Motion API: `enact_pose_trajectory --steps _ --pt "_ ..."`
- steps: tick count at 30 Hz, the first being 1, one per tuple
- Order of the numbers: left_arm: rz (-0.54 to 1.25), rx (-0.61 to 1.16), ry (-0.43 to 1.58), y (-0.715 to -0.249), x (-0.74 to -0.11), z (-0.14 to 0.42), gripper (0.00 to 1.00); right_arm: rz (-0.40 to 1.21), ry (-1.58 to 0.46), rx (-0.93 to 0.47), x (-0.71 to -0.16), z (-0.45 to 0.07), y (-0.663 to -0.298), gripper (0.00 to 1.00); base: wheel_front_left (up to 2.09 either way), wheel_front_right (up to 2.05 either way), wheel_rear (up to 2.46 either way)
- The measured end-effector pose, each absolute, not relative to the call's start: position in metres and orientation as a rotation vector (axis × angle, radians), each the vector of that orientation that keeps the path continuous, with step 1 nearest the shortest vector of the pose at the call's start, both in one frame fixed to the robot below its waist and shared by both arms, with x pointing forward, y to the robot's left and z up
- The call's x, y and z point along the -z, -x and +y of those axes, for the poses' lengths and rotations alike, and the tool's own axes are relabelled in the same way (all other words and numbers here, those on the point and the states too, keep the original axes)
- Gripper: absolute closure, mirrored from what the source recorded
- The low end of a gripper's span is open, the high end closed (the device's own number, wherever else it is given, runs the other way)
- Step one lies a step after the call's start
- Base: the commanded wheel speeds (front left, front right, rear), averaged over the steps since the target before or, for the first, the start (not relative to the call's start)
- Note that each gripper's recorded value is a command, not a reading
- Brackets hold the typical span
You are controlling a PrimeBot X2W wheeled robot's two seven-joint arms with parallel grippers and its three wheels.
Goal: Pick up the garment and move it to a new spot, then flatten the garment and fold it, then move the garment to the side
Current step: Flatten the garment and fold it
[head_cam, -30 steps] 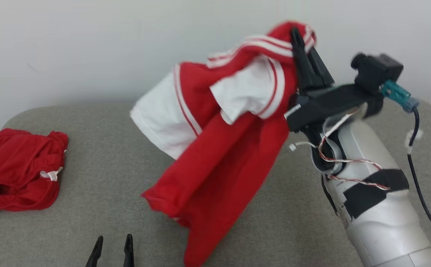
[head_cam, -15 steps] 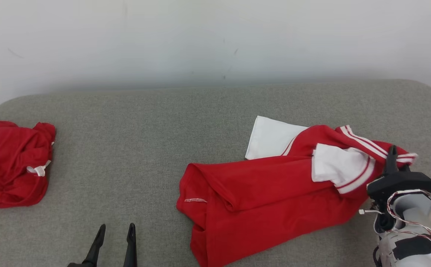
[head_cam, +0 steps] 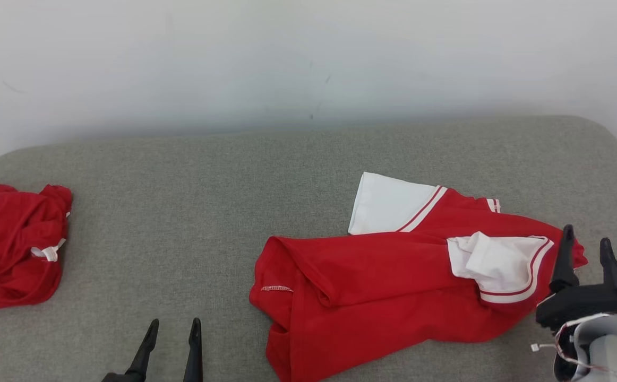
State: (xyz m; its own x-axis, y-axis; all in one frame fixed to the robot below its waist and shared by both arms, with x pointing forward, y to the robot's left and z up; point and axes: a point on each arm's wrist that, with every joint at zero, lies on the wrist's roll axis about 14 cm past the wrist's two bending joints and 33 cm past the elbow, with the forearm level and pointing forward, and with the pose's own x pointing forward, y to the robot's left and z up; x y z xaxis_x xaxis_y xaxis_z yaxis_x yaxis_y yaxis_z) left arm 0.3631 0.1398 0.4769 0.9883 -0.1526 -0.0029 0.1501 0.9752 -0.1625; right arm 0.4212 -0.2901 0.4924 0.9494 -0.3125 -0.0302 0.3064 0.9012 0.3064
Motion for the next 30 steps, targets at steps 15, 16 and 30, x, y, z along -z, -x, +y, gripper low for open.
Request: enact_pose_trajectory --steps 15,16,30 --pt "-0.004 0.162 0.164 -0.356 -0.484 0.136 0.00 -0.025 0.021 0.000 -0.489 -0.205 -0.344 0.00 0.00 0.00 0.00" --pt "-0.005 0.163 0.164 -0.356 -0.484 0.136 0.00 0.000 0.034 -0.011 -0.483 -0.202 -0.339 0.00 0.00 0.00 0.00" --pt "0.054 0.379 0.118 -0.349 -0.470 0.070 0.00 0.034 0.040 -0.008 -0.477 -0.202 -0.323 0.00 0.00 0.00 0.00"
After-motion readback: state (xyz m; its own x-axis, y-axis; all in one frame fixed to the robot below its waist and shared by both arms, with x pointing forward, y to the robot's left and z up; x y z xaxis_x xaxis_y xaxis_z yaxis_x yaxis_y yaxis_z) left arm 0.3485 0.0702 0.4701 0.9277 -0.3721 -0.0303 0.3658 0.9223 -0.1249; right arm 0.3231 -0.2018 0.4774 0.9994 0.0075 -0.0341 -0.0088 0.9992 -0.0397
